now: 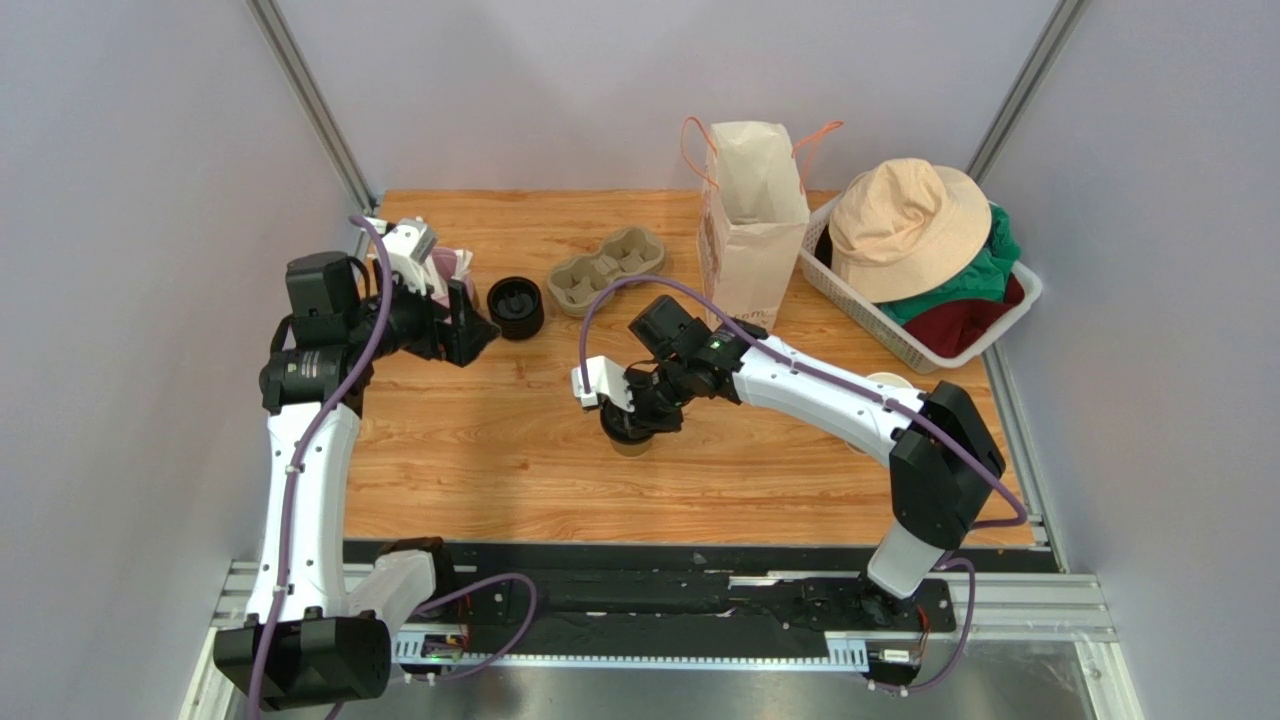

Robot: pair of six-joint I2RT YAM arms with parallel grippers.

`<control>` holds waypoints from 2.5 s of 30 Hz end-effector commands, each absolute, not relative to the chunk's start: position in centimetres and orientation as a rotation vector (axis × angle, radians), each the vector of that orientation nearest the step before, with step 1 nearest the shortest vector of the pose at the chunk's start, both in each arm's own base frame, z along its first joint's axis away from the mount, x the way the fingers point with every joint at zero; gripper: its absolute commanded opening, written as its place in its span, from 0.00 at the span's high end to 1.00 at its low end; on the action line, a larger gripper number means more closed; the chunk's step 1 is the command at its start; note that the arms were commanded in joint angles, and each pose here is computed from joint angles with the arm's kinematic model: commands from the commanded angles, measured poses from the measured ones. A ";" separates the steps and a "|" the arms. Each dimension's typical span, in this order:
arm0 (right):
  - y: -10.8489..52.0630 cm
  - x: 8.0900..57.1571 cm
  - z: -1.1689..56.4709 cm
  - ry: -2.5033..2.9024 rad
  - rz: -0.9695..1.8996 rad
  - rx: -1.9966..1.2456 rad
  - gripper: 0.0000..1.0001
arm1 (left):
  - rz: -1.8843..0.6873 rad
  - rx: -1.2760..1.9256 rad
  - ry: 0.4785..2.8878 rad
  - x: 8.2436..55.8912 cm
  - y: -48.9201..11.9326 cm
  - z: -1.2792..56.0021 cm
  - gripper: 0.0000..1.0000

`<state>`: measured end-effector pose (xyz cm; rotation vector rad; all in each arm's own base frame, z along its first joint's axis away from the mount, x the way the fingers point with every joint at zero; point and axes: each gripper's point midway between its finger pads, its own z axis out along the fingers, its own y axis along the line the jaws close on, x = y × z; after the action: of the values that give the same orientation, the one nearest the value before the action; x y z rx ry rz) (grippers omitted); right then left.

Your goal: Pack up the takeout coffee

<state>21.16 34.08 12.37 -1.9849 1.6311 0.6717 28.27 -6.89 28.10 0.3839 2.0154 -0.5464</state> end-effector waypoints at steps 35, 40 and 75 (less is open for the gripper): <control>35.8 22.8 14.3 1.840 0.788 -1.832 0.98 | -0.547 0.418 1.963 28.2 -7.1 28.7 0.01; 35.8 22.8 13.7 1.866 0.792 -1.835 0.98 | -0.552 0.418 1.966 28.2 -7.1 28.6 0.01; 34.3 24.4 22.0 1.721 0.664 -1.709 0.50 | -0.657 0.474 1.960 27.8 -8.5 28.4 0.01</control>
<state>22.59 34.62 15.61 -1.8389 1.8315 0.7325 27.80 -7.72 27.82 0.4126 2.0037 -0.6088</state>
